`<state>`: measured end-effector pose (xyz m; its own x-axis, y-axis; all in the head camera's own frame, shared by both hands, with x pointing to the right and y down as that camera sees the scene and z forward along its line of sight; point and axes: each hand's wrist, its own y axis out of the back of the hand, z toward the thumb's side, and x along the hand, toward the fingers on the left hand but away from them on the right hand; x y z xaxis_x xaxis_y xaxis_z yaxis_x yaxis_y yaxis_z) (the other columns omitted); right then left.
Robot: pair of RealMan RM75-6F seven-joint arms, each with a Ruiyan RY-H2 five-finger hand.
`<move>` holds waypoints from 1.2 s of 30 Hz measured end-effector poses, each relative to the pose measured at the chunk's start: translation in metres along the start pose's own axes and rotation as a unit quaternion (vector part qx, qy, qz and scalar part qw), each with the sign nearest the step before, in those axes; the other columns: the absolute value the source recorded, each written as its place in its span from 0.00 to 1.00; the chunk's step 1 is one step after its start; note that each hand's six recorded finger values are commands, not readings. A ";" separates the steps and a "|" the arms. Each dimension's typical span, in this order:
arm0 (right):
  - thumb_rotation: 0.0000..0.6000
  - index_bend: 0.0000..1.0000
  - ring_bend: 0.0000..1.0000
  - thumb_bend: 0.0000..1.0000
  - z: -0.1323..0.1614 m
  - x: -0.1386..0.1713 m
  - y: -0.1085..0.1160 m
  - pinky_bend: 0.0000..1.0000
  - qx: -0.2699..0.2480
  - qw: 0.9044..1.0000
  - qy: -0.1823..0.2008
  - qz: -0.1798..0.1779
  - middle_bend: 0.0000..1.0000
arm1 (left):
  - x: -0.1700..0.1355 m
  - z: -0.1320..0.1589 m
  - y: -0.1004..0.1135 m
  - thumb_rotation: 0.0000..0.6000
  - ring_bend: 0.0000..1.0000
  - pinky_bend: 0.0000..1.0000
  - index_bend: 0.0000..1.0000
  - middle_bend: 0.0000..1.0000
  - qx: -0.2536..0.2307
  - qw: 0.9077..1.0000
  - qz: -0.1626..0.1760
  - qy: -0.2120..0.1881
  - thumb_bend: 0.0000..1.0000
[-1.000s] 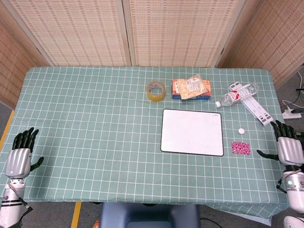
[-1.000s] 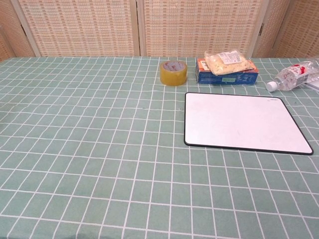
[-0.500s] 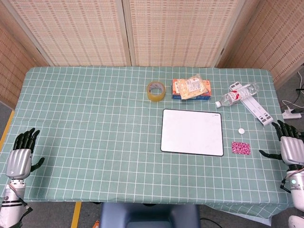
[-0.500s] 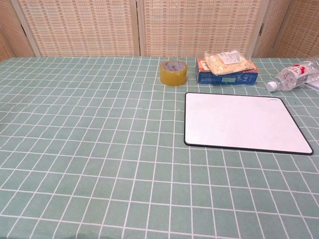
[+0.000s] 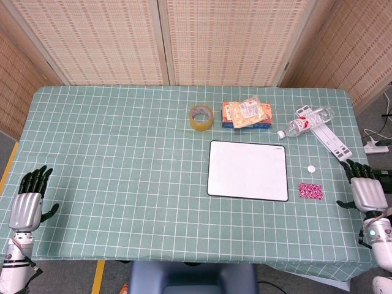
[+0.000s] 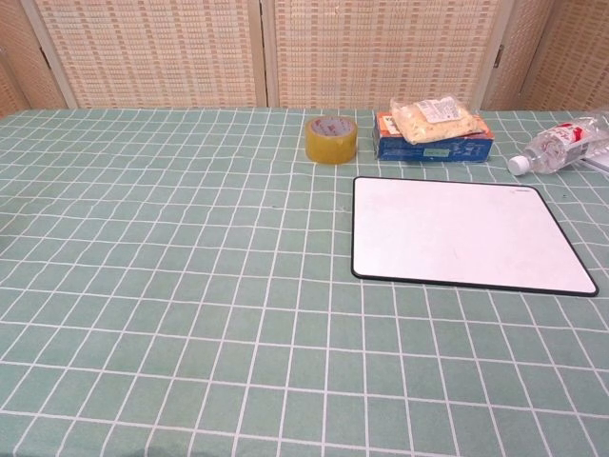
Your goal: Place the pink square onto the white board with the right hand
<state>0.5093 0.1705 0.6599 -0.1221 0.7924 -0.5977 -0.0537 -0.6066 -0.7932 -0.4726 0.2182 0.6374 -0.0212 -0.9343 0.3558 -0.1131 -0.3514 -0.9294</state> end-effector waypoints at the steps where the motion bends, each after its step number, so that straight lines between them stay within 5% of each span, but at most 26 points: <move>1: 1.00 0.00 0.00 0.20 0.001 0.000 0.000 0.00 0.006 1.000 0.000 0.001 0.00 | 0.000 0.000 0.000 1.00 0.00 0.00 0.00 0.00 0.001 1.000 -0.001 0.000 0.19; 16: 1.00 0.01 0.00 0.21 0.012 -0.016 -0.011 0.00 0.037 0.998 -0.017 0.046 0.00 | 0.001 0.000 -0.004 1.00 0.00 0.00 0.00 0.00 -0.002 1.000 -0.007 -0.001 0.19; 36: 1.00 0.16 0.00 0.21 0.035 -0.026 -0.039 0.00 -0.016 0.995 -0.024 0.093 0.00 | 0.000 -0.001 -0.006 1.00 0.00 0.00 0.00 0.00 -0.002 1.000 -0.014 -0.001 0.19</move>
<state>0.4800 0.1714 0.7109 -0.1740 0.6627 -0.7284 0.0048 -0.7390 -0.6736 -0.4732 0.2209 0.6433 -0.0163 -0.9239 0.3822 -0.1183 -0.3778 -0.9183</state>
